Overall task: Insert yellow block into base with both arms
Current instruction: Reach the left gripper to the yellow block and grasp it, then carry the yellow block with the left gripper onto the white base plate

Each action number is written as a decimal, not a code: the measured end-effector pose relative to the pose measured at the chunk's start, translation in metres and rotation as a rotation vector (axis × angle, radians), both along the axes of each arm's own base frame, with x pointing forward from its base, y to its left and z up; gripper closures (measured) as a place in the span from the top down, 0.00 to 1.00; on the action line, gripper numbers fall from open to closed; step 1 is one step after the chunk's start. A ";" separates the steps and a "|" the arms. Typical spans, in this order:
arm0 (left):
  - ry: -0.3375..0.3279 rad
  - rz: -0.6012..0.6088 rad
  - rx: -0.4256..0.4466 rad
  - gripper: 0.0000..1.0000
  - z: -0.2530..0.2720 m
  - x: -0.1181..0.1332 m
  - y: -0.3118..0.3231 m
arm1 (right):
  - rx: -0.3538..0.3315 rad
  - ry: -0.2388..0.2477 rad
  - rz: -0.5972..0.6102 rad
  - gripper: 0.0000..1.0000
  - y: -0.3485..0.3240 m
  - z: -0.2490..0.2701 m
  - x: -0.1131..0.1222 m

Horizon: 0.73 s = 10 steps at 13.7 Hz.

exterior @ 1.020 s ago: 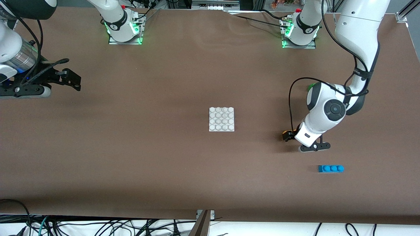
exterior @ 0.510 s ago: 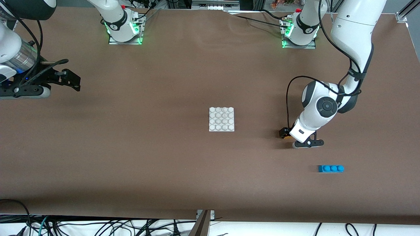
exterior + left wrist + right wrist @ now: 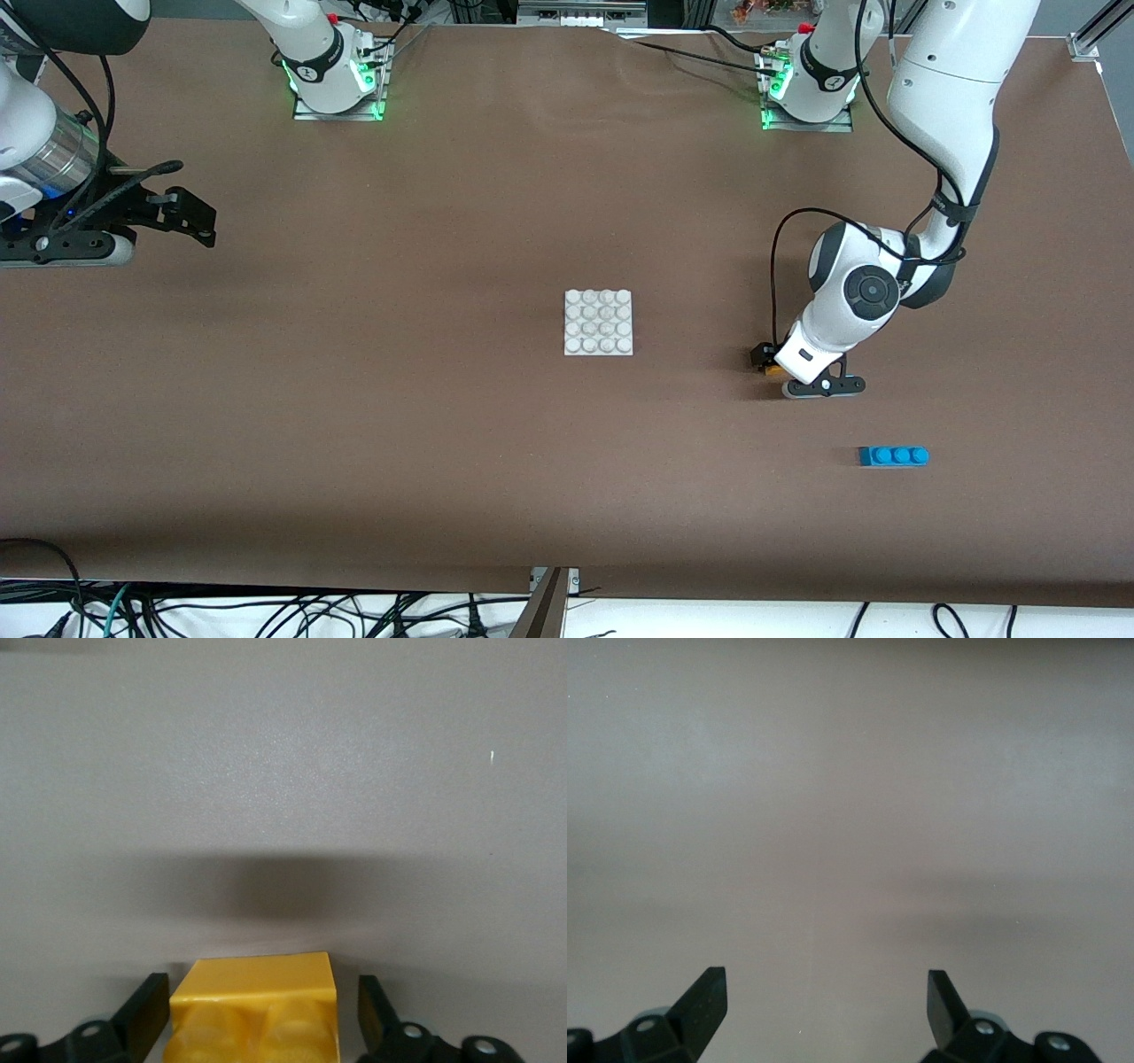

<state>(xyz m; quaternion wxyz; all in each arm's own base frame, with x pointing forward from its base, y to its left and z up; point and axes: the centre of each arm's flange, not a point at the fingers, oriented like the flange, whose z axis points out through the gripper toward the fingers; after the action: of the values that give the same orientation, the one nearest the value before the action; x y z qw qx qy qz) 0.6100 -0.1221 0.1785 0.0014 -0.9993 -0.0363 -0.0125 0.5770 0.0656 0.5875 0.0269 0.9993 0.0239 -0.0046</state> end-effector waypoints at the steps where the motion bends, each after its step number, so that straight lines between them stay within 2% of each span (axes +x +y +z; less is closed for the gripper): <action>1: 0.000 0.000 0.000 0.76 0.000 0.000 0.000 | 0.000 0.000 0.000 1.00 0.000 0.000 0.000; 2: -0.002 0.000 0.000 0.68 0.001 0.000 0.000 | 0.000 0.000 0.000 1.00 0.000 0.000 0.000; 6: -0.041 0.000 -0.006 0.68 0.032 0.016 -0.003 | 0.000 0.000 -0.002 1.00 -0.001 0.000 0.000; 10: -0.036 -0.045 -0.040 0.68 0.114 0.033 -0.064 | 0.000 0.000 -0.002 1.00 -0.001 0.000 0.000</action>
<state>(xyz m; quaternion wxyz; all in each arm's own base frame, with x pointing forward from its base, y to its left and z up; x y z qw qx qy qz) 0.6434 -0.1862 0.2925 -0.0195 -0.9993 -0.0142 -0.0299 0.5774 0.0646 0.5872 0.0269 0.9994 0.0228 -0.0043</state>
